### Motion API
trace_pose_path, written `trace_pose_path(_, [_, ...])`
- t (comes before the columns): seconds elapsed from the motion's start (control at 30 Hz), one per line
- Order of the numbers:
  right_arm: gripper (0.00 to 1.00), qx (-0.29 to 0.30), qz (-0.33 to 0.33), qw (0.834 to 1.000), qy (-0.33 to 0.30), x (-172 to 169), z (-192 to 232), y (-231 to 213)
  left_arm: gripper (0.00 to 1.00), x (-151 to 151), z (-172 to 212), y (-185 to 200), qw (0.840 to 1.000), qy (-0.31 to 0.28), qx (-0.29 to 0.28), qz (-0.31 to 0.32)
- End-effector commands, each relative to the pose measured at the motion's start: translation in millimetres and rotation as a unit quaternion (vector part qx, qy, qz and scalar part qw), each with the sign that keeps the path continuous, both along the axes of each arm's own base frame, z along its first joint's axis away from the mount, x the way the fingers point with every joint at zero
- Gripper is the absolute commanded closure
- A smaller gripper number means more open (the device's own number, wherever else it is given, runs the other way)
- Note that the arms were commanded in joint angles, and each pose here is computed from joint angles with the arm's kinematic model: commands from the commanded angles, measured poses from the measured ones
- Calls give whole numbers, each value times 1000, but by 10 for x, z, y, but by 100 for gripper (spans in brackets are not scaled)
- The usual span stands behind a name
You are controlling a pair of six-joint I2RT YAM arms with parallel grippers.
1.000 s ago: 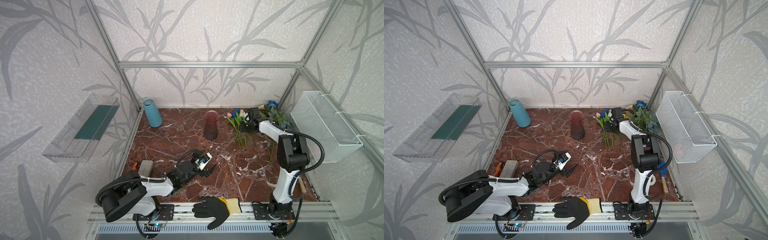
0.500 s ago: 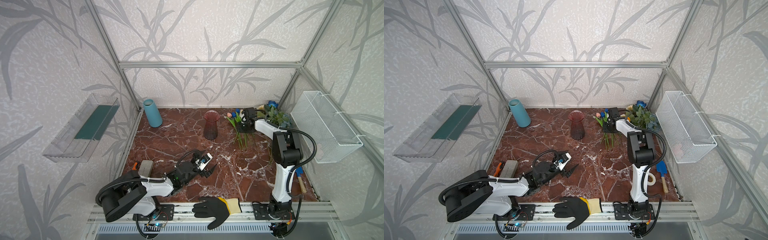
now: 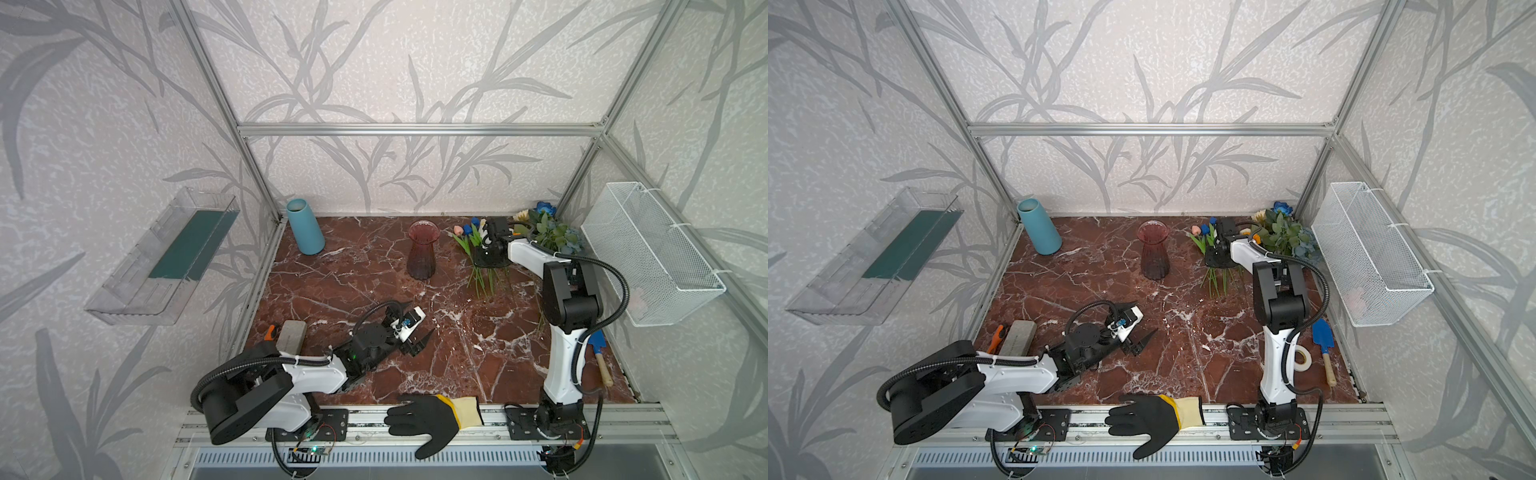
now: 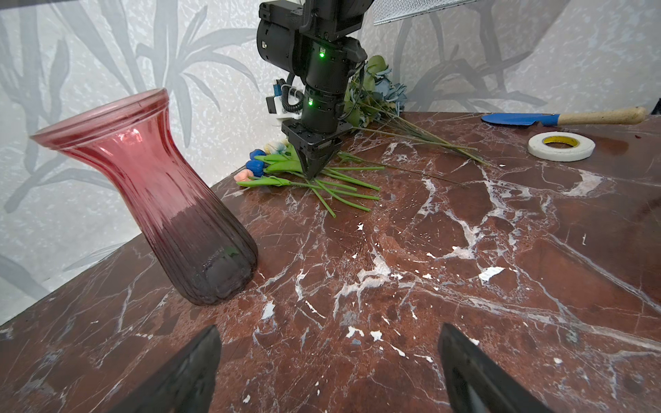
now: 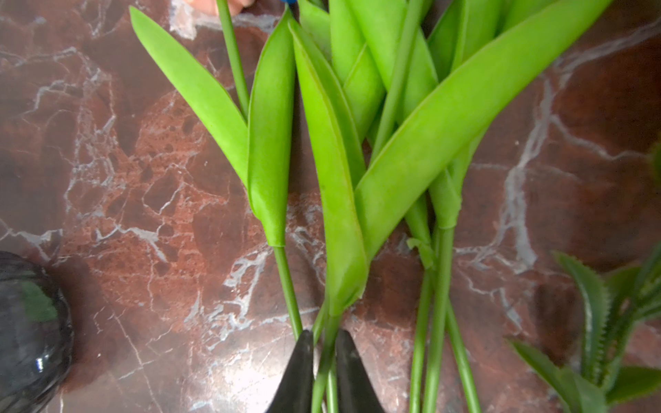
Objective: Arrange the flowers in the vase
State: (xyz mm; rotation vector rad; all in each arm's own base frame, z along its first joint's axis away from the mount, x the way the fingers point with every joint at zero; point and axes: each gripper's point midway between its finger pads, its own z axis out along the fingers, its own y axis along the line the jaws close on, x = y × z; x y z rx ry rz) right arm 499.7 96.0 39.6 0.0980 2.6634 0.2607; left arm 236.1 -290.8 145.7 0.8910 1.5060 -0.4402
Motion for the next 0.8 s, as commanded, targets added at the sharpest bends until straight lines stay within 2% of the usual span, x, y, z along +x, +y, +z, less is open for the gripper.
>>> trace_pose_path(0.0, [88, -6, -8, 1000, 1, -7, 21, -18, 6, 19, 108, -13, 1000, -19, -3, 3])
trace_pose_path(0.33, [95, 2, -13, 1000, -15, -39, 177, -17, 6, -7, 112, -24, 1000, -17, -4, -1])
trace_pose_path(0.77, [100, 25, -24, 997, -64, -45, 588, 3, 6, -4, 115, -5, 1000, -22, 1, 5])
